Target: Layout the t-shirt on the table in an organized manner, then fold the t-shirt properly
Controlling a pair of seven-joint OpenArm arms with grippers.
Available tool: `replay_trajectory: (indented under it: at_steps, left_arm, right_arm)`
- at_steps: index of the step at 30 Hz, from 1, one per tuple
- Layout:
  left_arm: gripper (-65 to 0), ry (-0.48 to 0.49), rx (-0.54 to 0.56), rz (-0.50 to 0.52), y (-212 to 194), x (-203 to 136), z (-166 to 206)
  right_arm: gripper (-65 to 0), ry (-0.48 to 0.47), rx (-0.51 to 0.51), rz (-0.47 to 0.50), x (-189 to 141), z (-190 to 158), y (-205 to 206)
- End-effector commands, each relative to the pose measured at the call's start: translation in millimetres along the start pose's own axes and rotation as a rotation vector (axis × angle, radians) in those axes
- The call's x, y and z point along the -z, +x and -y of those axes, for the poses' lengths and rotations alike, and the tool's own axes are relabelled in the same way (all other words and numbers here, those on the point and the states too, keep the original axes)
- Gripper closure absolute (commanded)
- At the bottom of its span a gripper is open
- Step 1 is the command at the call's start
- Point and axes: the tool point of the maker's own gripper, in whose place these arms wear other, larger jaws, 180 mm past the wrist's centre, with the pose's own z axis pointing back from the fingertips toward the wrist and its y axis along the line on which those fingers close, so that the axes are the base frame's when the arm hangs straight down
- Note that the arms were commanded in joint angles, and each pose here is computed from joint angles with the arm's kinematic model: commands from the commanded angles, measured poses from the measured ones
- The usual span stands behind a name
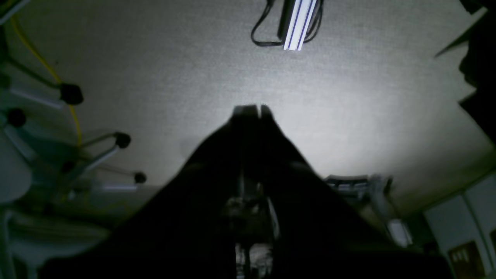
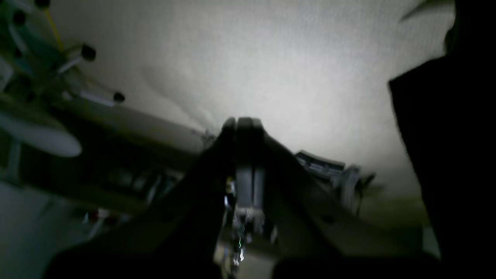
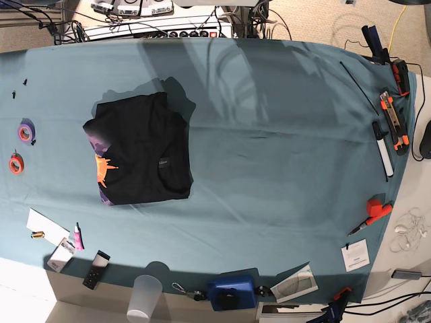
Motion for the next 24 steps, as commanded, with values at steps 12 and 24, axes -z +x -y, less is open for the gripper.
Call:
replay_trajectory:
  at_steps: [12,24]
  left_arm:
    - [0.0,-0.012,-0.046,0.193,28,77,7]
    - [0.0,-0.024,-0.098,0.221,46,93,20]
  right_arm:
    - [0.0,-0.060,-0.244,0.116,48,7,92]
    - [0.0,-0.435,-0.491,0.394,38,44,169]
